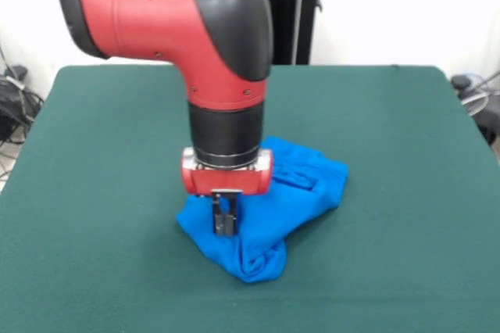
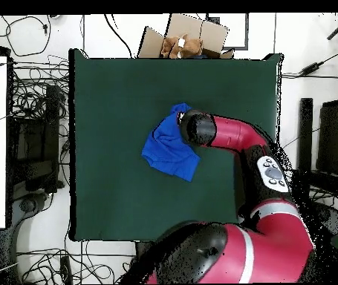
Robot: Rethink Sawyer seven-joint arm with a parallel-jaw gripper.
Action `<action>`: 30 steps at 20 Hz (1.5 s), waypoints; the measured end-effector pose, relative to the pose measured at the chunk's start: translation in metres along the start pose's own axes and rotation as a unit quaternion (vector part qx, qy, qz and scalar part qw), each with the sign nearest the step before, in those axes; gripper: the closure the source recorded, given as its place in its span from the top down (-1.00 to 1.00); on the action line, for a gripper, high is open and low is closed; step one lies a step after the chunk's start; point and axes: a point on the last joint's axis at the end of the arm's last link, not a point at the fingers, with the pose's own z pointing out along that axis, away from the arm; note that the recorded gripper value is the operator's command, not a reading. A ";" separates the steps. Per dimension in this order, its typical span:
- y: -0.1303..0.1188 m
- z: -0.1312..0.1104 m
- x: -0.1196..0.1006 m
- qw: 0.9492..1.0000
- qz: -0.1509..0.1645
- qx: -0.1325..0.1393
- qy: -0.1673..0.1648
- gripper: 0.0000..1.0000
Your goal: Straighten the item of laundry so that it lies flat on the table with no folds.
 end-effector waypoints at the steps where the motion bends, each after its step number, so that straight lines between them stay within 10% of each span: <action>1: -0.003 0.001 0.002 1.000 0.003 -0.001 0.002 -1.00; 30: 0.020 0.012 0.012 1.000 -0.023 -0.003 0.016 -1.00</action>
